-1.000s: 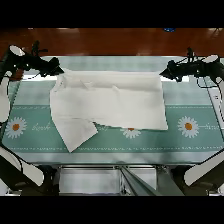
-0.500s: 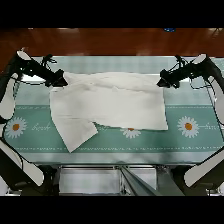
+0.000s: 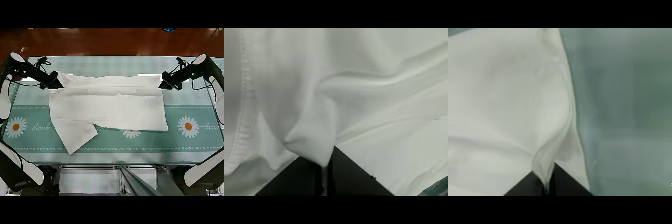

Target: Fold the shirts.

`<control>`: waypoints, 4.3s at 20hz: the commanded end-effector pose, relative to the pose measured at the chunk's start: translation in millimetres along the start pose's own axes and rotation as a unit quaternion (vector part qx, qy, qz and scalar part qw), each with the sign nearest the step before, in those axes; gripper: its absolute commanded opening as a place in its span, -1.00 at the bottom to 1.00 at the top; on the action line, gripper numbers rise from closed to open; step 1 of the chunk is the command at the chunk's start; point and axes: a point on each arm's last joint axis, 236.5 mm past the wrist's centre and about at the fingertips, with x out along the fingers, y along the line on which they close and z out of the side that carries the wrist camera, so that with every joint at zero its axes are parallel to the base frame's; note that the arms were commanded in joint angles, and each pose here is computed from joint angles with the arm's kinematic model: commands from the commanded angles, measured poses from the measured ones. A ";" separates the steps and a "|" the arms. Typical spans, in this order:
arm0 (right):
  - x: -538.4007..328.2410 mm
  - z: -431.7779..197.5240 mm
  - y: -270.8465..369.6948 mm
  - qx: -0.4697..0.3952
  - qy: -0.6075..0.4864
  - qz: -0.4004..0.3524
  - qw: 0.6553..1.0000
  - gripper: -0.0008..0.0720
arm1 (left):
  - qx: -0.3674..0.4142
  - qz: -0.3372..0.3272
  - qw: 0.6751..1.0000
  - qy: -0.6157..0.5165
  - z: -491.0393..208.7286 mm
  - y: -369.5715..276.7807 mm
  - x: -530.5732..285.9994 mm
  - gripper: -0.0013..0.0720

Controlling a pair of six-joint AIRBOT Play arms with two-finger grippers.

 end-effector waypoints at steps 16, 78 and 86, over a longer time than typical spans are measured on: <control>-111.3 -56.5 -24.9 -0.009 -0.054 -0.103 0.993 0.14 | -0.033 0.058 0.997 -0.029 -72.6 -7.8 -98.4 0.43; -54.6 -92.8 20.0 0.012 -0.104 0.119 0.987 -0.92 | -0.037 -0.049 0.985 -0.160 -39.2 -35.1 -39.5 -0.90; -41.9 -3.7 32.5 0.041 -0.131 0.175 0.975 -0.92 | -0.035 -0.069 0.983 -0.169 64.0 -47.1 -26.7 -0.90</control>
